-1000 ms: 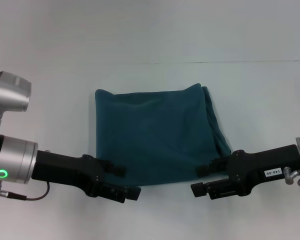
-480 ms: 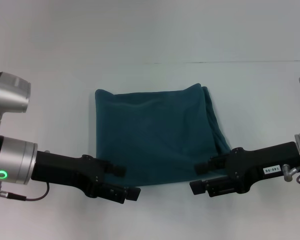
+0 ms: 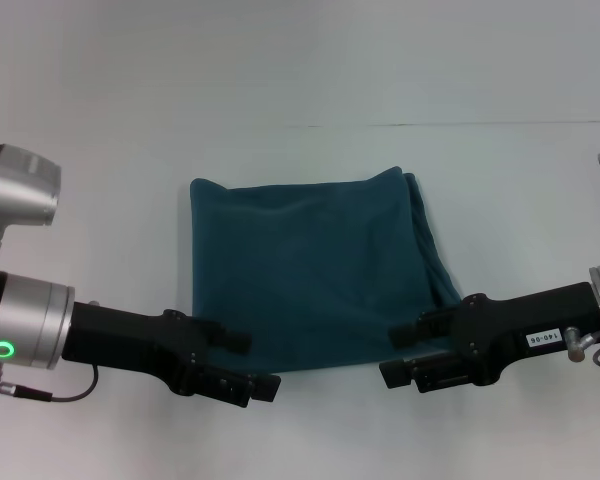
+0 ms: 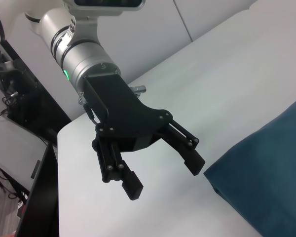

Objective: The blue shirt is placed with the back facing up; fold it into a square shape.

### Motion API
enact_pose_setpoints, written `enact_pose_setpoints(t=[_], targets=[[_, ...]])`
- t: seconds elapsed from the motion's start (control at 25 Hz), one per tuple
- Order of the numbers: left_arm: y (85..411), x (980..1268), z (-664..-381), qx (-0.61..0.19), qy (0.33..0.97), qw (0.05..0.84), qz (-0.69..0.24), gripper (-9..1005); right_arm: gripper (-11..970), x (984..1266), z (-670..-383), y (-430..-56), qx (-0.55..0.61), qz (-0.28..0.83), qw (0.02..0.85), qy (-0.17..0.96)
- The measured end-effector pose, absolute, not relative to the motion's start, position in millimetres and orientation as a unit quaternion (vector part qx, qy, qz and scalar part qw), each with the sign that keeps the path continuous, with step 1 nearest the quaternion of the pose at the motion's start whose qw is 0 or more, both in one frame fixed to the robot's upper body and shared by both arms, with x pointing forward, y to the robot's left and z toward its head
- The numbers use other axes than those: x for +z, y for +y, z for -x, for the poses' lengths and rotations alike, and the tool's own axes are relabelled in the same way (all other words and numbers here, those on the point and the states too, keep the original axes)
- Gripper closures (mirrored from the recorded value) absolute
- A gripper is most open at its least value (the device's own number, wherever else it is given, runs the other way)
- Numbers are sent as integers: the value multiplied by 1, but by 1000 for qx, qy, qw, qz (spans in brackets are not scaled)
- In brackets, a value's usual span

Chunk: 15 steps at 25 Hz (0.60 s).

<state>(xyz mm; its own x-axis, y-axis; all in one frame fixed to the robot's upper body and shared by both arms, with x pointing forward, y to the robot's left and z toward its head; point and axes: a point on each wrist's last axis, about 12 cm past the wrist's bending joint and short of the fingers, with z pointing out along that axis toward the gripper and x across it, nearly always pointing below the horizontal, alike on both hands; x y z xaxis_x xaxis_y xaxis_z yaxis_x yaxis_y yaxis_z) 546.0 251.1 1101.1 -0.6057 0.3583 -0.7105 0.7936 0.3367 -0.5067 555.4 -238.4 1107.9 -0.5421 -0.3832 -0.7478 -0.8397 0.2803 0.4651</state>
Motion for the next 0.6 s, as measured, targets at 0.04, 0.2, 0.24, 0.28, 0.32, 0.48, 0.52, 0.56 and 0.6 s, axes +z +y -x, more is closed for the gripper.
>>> enact_pose_setpoints(t=[0.04,0.2,0.24,0.28,0.32,0.48,0.52,0.56,0.6], targets=[[251,1101,-546,-442,780,246,-369,48,276,1108,-555,-238,444,403,257,758],[251,1101,-546,-441,780,246,-370,48,276,1108,-555,-238,444,403,257,758],[251,1101,-546,-441,780,245,-370,48,276,1108,-555,-238,444,403,257,758],[251,1101,-546,-441,780,245,-370,48,276,1108,-555,-238,444,403,257,758],[251,1101,-546,-441,780,245,-370,48,276,1108,-555,-239,444,403,257,758],[251,1101,-546,-441,780,246,-370,48,276,1108,-555,-239,444,402,257,758],[251,1101,-546,-441,780,246,-370,48,276,1108,-555,-239,444,402,257,758],[251,1101,-546,-441,780,246,-370,48,276,1108,-556,-239,444,402,257,758],[251,1101,-546,-441,780,245,-370,48,276,1108,-556,-239,444,402,258,758]])
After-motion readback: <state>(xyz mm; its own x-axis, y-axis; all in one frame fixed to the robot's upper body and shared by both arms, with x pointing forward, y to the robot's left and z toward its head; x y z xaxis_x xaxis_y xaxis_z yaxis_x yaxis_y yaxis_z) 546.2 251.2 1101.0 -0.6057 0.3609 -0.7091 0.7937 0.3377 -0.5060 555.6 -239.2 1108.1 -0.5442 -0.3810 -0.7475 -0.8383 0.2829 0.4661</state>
